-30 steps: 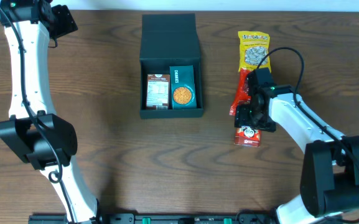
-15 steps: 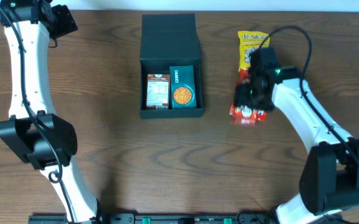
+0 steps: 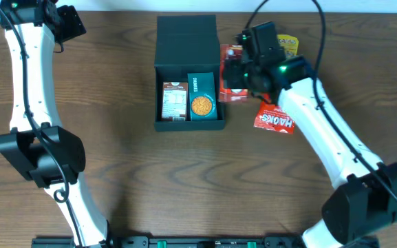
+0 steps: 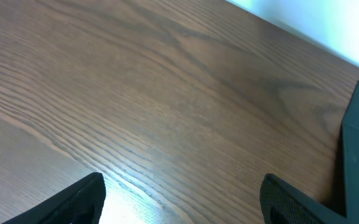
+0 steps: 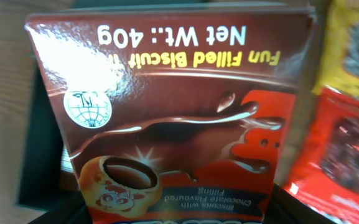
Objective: Pack container
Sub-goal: 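Carry the Hello Panda box left and lower it into the black box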
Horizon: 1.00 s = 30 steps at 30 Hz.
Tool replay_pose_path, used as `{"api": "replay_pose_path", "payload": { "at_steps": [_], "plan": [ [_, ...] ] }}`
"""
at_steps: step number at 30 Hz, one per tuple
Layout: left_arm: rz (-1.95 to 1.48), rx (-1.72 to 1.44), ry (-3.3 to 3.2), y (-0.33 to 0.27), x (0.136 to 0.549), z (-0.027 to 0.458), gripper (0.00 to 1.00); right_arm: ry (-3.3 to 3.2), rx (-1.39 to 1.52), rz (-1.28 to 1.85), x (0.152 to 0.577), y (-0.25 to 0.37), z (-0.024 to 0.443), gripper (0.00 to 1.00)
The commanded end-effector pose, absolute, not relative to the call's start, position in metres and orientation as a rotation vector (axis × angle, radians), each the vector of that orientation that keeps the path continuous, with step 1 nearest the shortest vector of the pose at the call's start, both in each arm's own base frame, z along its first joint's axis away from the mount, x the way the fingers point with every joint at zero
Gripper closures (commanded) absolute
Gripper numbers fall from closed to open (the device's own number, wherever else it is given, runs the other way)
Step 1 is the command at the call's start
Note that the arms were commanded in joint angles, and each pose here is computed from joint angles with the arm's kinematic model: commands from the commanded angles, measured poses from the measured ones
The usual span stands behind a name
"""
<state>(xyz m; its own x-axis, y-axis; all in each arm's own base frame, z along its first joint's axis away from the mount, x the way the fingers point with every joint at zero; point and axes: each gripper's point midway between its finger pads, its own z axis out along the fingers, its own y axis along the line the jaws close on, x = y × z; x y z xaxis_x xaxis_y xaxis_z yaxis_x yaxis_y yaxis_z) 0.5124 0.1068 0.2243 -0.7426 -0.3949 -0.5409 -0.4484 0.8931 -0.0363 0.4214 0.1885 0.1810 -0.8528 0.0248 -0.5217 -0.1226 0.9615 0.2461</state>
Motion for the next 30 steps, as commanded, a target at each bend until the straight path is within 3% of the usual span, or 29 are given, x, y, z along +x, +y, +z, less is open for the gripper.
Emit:
{"api": "replay_pose_path", "payload": {
  "at_steps": [1, 13, 24, 27, 30],
  "plan": [
    [0.134, -0.603, 2.527, 0.107, 0.512, 0.214, 0.20, 2.535, -0.086, 0.412, 0.423, 0.209, 0.189, 0.39],
    [0.136, -0.604, 2.538, 0.107, 0.510, 0.213, 0.19, 2.655, -0.232, 0.504, 0.417, 0.268, 0.143, 0.38],
    [0.148, -0.579, 2.568, 0.106, 0.505, 0.210, 0.19, 2.757, -0.185, 0.313, 0.414, 0.256, 0.107, 0.37],
    [0.148, -0.579, 2.567, 0.107, 0.505, 0.210, 0.19, 2.753, -0.183, 0.301, 0.415, 0.254, 0.107, 0.28],
    [0.148, -0.579, 2.567, 0.107, 0.505, 0.210, 0.19, 2.753, -0.184, 0.301, 0.415, 0.255, 0.107, 0.05]
  ]
}}
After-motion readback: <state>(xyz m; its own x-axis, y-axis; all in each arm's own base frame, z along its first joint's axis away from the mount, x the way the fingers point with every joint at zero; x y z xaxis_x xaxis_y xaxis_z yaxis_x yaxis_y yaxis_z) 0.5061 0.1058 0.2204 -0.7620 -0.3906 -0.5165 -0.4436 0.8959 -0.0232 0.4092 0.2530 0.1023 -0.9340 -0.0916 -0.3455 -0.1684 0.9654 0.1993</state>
